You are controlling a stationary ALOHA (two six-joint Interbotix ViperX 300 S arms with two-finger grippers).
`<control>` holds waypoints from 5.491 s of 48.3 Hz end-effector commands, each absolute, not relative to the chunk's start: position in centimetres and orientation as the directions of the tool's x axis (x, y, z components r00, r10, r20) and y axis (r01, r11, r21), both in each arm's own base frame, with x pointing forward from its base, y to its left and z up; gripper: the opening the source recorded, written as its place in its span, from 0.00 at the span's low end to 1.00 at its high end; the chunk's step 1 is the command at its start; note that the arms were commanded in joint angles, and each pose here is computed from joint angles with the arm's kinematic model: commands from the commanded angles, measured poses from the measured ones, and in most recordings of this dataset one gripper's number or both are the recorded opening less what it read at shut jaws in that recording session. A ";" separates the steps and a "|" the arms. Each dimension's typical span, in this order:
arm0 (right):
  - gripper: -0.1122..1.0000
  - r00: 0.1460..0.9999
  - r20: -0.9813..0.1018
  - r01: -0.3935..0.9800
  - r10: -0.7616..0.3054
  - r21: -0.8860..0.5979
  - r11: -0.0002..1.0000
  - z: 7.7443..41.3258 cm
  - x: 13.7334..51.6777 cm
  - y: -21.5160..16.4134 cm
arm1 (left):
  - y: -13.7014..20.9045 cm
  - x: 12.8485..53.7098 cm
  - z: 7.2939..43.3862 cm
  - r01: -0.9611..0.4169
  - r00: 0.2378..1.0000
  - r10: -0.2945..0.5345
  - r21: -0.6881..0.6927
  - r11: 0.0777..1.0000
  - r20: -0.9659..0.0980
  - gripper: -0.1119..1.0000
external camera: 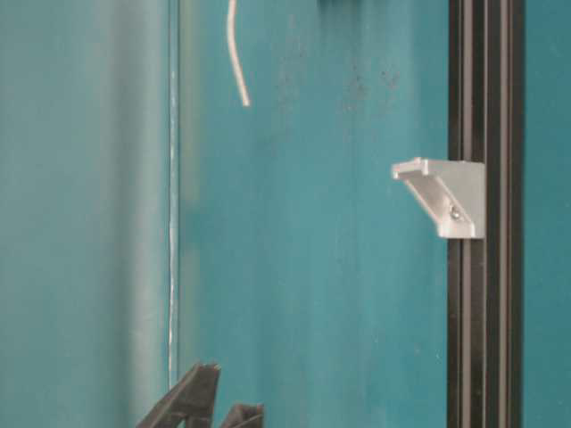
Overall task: Insert the wire into the hole on the right side and pull it with the left arm.
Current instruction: 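Lift the wire and carry it down toward the white bracket, then push the wire tip through the bracket hole with the right gripper, then move the left gripper right and grasp the wire tip past the bracket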
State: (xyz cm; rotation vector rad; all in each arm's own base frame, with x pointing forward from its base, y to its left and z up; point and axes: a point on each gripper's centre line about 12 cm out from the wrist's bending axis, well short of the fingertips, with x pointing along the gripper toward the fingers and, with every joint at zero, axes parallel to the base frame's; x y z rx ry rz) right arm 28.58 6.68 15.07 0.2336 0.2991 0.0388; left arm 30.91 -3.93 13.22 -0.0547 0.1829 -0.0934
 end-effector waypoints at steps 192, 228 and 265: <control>0.12 0.963 -0.247 0.135 -0.113 0.075 0.988 9.1 34.3 11.8 | -10.3 35.6 10.5 0.232 0.966 -0.244 -0.131 0.964 -0.082 0.92; 0.12 0.968 -0.234 0.116 -0.095 0.081 0.990 9.7 35.8 11.7 | -10.4 36.4 10.2 0.217 0.962 -0.240 -0.171 0.961 -0.128 0.91; 0.12 0.967 -0.237 0.115 -0.094 0.076 0.990 9.6 35.7 11.6 | -9.6 37.5 9.9 0.148 0.958 -0.210 -0.291 0.945 -0.196 0.91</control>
